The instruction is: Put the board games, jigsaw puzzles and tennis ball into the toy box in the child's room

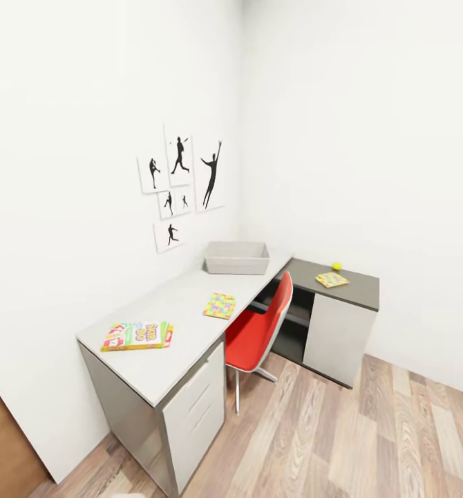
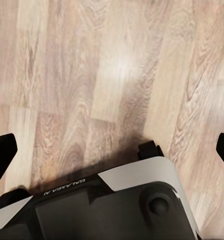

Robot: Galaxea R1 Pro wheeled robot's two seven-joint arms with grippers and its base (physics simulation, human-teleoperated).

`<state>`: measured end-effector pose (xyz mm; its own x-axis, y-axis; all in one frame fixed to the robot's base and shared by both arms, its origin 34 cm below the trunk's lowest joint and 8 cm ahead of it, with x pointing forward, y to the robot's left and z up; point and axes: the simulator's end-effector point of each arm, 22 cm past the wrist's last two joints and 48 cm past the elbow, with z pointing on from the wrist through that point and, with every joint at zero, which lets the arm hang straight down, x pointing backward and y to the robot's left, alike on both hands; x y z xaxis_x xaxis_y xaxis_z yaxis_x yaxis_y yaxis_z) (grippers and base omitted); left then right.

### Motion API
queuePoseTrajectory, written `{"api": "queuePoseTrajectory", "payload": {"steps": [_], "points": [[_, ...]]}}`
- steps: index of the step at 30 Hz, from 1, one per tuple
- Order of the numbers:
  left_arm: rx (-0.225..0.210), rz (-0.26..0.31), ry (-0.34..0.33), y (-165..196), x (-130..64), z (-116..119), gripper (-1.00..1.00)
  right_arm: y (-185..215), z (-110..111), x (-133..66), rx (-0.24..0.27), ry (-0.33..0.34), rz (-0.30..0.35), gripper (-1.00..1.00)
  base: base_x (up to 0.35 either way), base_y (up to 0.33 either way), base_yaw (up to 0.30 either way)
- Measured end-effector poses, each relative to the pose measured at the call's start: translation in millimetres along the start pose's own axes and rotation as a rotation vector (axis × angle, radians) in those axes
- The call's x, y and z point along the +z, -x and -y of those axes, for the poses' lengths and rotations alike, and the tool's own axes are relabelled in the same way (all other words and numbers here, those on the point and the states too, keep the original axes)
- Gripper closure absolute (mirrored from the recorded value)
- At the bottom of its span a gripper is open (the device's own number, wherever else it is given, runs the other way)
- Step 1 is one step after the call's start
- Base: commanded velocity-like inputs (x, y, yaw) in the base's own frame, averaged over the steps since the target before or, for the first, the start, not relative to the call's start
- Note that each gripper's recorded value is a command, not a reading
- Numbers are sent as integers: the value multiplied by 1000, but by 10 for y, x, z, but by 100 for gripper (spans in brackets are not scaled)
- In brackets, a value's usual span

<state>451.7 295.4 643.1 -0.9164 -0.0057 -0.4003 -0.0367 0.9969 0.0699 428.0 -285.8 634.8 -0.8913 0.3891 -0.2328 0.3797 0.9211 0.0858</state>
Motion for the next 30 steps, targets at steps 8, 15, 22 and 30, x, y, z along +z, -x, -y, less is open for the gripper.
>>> {"api": "queuePoseTrajectory", "payload": {"steps": [8,15,22,30], "points": [[3,1,-1,9,-80,2,-100,-1,12,-81,0,-1,0,-100,0,0,-285],[5,1,-2,14,-147,7,-100,-9,15,-147,1,-1,0,-100,0,0,-285],[5,1,-3,14,-212,9,-100,-16,15,-211,-1,-1,1,-100,0,0,-285],[2,-2,-9,5,-281,20,-100,-39,-23,-278,-1,5,1,-100,0,0,-277]]}}
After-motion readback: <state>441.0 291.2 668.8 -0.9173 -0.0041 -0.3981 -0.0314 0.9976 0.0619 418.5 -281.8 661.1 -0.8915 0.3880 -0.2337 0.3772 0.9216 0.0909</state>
